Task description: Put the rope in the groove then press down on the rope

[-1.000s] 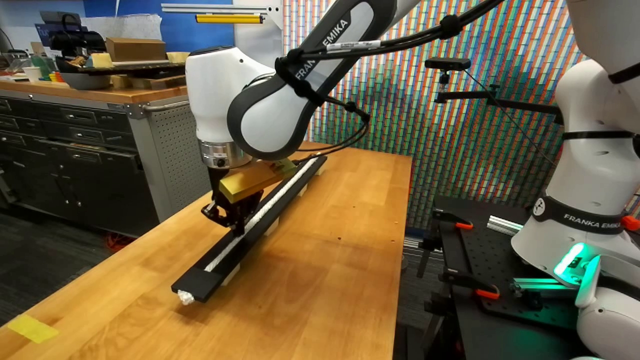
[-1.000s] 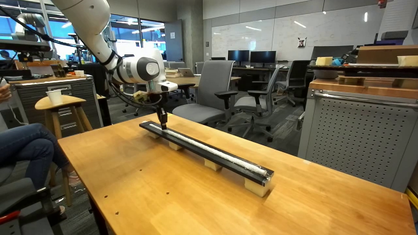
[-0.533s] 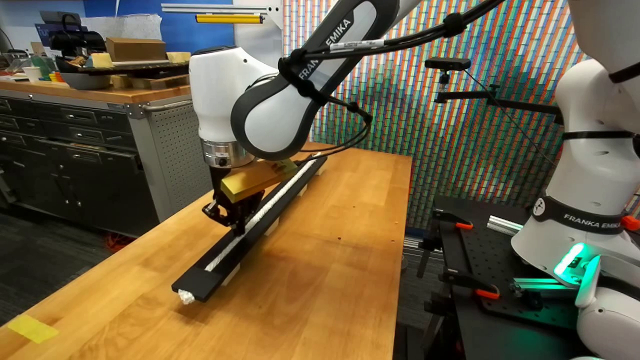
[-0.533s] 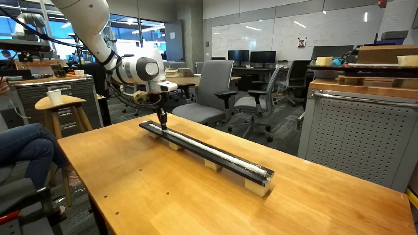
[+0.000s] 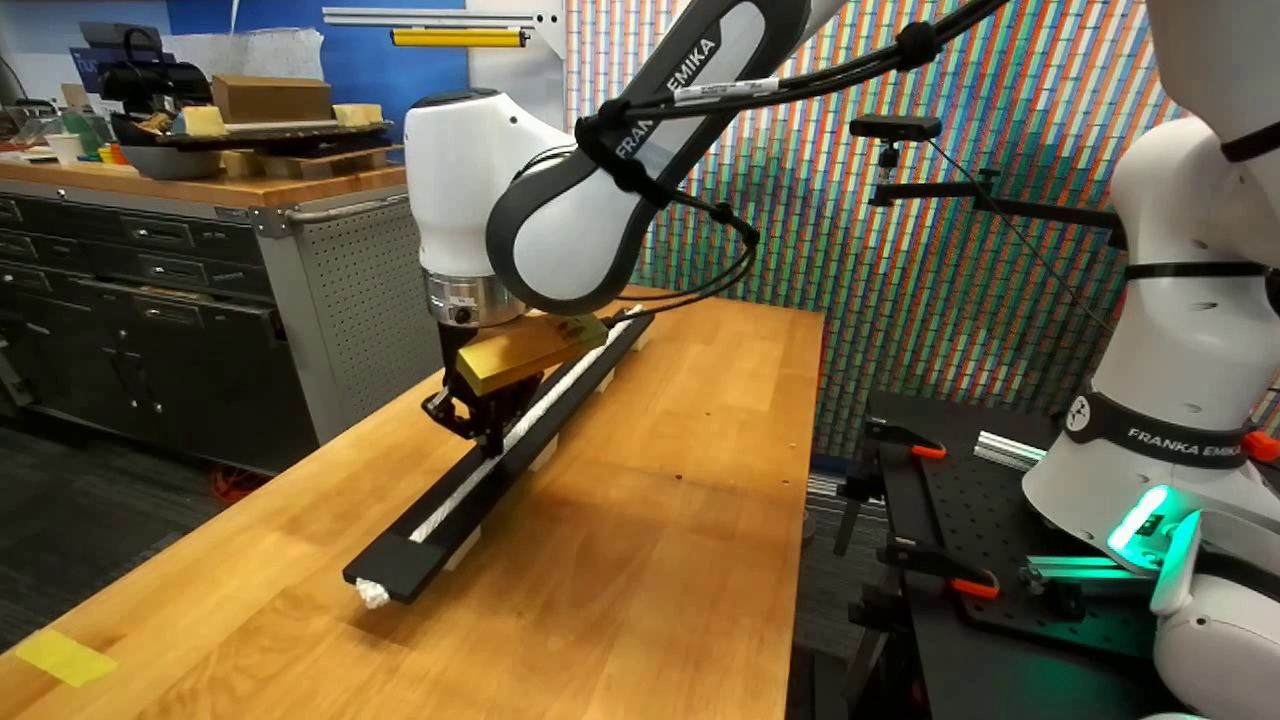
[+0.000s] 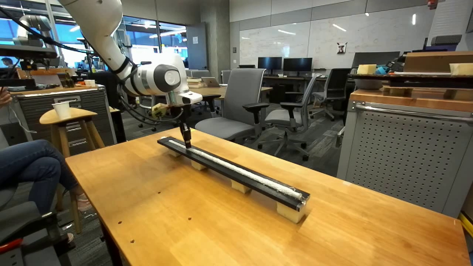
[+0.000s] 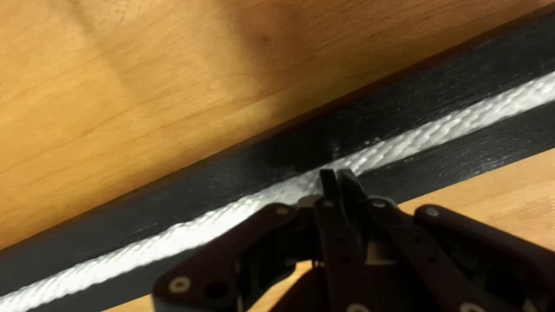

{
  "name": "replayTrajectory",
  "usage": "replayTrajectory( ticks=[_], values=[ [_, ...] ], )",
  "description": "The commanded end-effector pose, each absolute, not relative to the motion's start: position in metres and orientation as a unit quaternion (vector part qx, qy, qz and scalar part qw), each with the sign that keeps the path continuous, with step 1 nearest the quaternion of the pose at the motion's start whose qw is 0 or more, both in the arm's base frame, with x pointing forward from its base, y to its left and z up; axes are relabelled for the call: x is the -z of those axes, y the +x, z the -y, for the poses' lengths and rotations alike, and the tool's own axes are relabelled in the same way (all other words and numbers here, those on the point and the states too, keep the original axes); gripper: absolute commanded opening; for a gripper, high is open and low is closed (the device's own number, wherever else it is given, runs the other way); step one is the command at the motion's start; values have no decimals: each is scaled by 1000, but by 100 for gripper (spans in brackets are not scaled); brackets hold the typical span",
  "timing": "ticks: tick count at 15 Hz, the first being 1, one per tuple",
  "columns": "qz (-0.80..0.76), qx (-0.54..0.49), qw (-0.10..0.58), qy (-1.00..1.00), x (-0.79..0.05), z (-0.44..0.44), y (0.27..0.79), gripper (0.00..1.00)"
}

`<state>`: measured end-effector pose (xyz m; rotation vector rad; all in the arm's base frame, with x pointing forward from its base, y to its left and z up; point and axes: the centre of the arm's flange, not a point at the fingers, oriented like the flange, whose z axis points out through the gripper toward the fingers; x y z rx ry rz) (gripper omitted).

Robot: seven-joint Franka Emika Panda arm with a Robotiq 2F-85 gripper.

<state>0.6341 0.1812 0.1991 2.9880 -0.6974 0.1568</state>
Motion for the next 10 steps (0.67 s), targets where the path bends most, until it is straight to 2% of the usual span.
replayTrajectory(
  ticks=[1,10],
  values=[
    [239,-61,44,968,-204,-167,621,9],
    [257,-54,45,964,-193,-143,623,9]
  ],
)
